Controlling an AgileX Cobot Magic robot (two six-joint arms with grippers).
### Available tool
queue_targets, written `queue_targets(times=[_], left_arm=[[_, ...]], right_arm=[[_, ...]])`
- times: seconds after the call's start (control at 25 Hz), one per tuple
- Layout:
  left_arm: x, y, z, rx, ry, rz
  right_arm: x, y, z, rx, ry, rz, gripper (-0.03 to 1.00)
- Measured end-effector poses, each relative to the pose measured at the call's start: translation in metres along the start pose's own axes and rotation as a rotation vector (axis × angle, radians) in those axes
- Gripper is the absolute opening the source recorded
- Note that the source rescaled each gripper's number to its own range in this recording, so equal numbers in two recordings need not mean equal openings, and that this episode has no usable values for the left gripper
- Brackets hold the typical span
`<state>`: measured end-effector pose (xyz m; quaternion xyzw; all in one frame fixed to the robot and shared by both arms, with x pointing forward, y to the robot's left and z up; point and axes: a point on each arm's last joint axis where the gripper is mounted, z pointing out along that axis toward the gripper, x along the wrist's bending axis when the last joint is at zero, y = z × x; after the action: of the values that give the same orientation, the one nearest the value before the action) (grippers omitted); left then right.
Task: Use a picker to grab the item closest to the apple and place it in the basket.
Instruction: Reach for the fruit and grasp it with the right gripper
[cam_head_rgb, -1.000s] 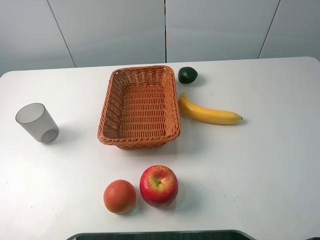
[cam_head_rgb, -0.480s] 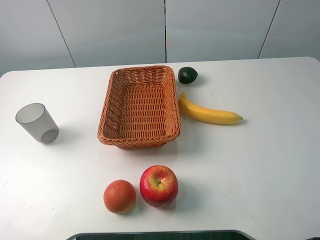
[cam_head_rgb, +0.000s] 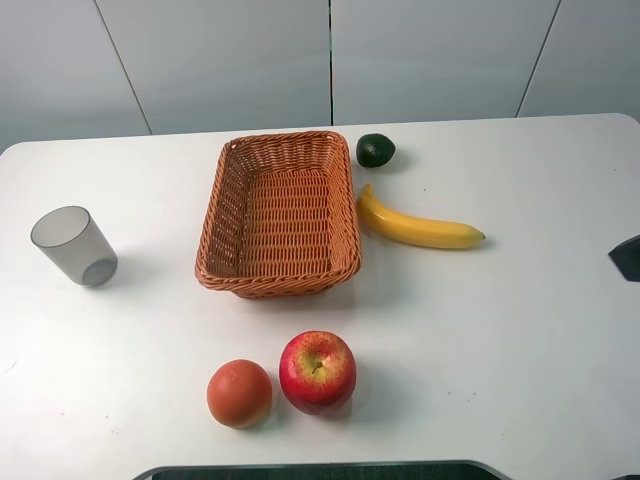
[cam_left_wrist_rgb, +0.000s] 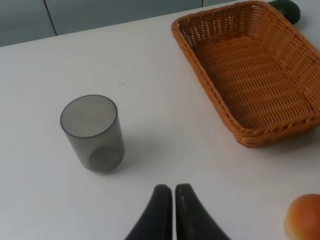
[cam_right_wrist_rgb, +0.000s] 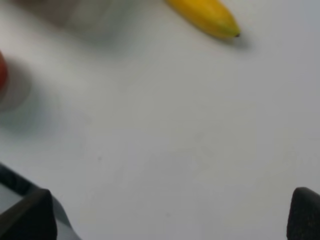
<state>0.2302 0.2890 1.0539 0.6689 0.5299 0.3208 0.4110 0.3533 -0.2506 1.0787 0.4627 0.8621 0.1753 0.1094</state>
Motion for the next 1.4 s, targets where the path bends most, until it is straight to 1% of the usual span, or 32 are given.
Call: queue_targets(times=[0.08,0.16,0.32,0.56,0.72,0.88,1.2,1.4], left_arm=[[0.0,0.0,0.0,0.0,0.0,0.0],[0.0,0.0,0.0,0.0,0.0,0.0],[0.0,0.0,0.0,0.0,0.0,-0.002],[0.0,0.0,0.0,0.0,0.0,0.0],[0.0,0.0,0.0,0.0,0.0,0.0],[0.0,0.0,0.0,0.0,0.0,0.0],[0.0,0.0,0.0,0.0,0.0,0.0],[0.0,0.0,0.0,0.0,0.0,0.0]], right_arm=[[0.01,0.012,0.012,0.048,0.013,-0.088,1.0],[0.028,0.026,0.024,0.085,0.033,-0.189,1.0],[0.067,0.045,0.044,0.152,0.085,-0.333,1.0],[0.122,0.06,0.062,0.185,0.144,-0.504,1.0],[0.157,0.068,0.068,0.185,0.181,-0.57,1.0],[0.189,0.074,0.071,0.137,0.24,-0.612,1.0],[0.235,0.075,0.085,0.103,0.28,-0.7,1.0],[0.26,0.074,0.103,0.124,0.286,-0.736,1.0]])
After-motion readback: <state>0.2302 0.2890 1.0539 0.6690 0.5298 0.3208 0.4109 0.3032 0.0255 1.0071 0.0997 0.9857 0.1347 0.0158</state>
